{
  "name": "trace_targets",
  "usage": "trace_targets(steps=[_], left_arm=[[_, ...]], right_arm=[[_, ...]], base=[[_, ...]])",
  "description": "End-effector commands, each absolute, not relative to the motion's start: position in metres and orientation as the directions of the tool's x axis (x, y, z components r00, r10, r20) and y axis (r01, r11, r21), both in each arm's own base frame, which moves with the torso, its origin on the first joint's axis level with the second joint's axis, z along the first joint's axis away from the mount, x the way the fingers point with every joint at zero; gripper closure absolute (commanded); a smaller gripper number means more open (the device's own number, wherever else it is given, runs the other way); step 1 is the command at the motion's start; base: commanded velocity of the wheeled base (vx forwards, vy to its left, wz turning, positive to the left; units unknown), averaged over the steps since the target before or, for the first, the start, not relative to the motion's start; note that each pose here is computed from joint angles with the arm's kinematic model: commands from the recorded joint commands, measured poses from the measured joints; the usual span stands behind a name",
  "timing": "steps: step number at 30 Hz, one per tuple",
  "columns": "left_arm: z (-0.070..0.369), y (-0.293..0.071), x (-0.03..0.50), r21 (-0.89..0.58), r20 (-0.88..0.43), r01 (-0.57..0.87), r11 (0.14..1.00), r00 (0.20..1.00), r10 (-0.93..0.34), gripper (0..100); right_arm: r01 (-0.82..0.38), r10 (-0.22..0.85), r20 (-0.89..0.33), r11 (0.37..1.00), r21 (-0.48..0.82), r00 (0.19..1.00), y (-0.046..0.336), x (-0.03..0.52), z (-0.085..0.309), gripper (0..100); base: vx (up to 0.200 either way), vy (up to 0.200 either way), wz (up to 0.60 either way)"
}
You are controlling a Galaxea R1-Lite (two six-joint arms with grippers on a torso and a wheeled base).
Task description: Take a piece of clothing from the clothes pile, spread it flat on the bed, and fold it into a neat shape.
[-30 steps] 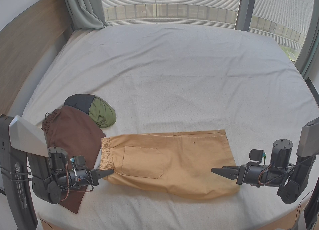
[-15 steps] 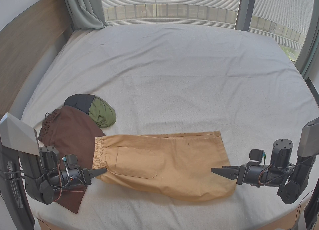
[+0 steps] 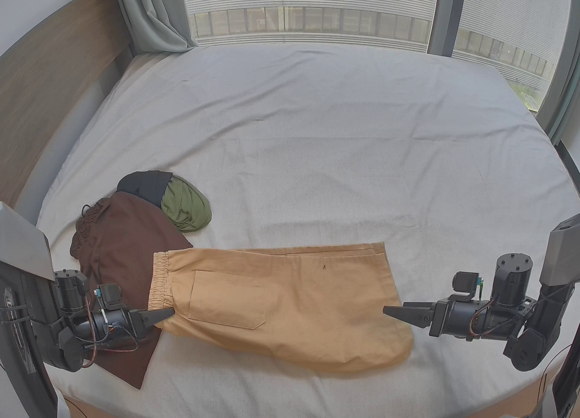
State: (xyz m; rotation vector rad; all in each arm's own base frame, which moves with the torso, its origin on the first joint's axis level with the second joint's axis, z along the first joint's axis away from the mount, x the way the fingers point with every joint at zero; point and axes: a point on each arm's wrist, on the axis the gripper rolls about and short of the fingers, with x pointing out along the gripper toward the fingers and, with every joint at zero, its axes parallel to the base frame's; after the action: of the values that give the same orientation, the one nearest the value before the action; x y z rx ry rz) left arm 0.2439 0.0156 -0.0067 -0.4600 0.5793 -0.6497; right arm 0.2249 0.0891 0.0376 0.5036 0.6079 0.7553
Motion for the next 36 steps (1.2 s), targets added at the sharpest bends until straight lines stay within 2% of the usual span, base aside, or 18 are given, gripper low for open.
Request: trace_targets(steps=[1, 9, 22, 36], left_arm=[[-0.006, 0.019, 0.242, -0.564, -0.354, 0.414, 0.715, 0.661, -0.662, 100], [0.003, 0.011, 0.242, -0.548, -0.333, 0.454, 0.703, 0.652, -0.681, 100], [0.019, -0.035, 0.246, -0.492, -0.314, 0.558, 0.668, 0.602, -0.734, 100], [0.025, -0.063, 0.257, -0.466, -0.277, 0.628, 0.623, 0.565, -0.777, 100]], right_arm=[[-0.478, 0.754, -0.32, 0.626, 0.616, 0.574, 0.09, 0.225, 0.038, 0], [-0.478, 0.754, -0.32, 0.626, 0.616, 0.574, 0.089, 0.225, 0.038, 0], [-0.482, 0.753, -0.312, 0.626, 0.613, 0.579, 0.089, 0.224, 0.041, 0], [-0.482, 0.753, -0.312, 0.626, 0.613, 0.579, 0.089, 0.224, 0.041, 0]], base=[[0.0, 0.0, 0.0], [0.0, 0.0, 0.0], [0.0, 0.0, 0.0], [0.0, 0.0, 0.0]])
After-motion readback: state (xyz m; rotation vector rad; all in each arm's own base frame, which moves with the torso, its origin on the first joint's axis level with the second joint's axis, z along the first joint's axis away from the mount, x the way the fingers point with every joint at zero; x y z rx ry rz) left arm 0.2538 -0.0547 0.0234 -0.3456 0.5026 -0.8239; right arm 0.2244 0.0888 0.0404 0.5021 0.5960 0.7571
